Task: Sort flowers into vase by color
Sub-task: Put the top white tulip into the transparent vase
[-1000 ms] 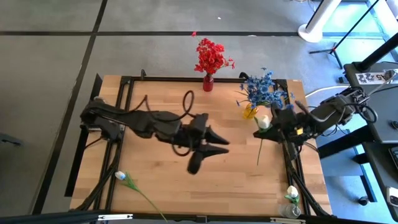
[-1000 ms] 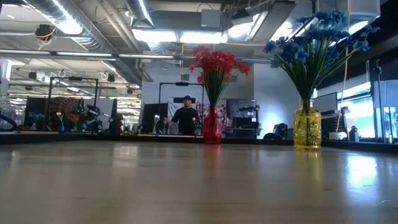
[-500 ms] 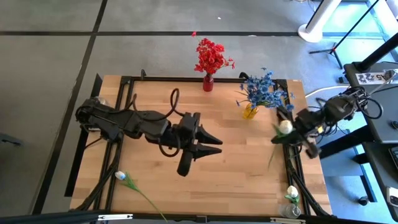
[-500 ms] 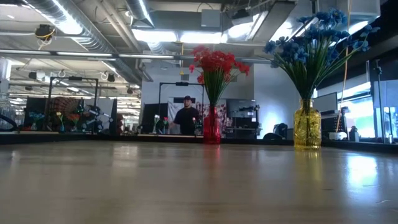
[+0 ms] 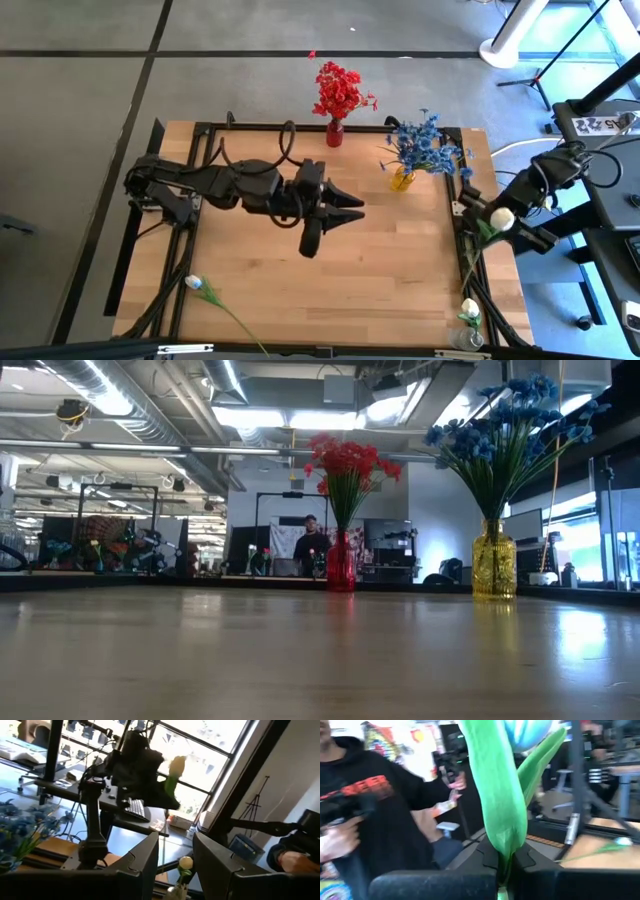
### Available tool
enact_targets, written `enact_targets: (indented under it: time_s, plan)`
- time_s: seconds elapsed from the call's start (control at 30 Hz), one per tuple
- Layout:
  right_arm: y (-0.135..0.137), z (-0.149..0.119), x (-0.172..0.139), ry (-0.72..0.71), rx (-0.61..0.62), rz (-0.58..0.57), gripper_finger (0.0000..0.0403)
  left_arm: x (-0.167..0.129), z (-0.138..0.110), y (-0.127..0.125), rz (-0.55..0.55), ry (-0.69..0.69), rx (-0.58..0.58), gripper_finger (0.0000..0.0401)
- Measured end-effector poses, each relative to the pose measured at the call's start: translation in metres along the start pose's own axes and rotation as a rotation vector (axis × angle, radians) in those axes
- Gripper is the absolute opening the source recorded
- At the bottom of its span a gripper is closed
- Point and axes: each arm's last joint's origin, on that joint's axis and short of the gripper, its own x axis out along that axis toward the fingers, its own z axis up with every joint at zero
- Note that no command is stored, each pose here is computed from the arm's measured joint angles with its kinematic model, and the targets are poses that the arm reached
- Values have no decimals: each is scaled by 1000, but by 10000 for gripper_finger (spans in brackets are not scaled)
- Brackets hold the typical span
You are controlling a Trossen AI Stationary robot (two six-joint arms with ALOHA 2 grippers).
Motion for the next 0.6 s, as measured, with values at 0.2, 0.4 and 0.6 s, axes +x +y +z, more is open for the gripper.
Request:
enact_targets:
  time_s: [0.2,0.4,0.6]
  plan:
    - [-3,-13,9,24,-1,114,2,0,-2,3,15,25,3,118]
    - [6,-16,11,43,-25,216,2,0,-7,5,39,78,-19,118]
    - [21,-28,31,113,-51,261,2,2,-5,14,68,83,-29,118]
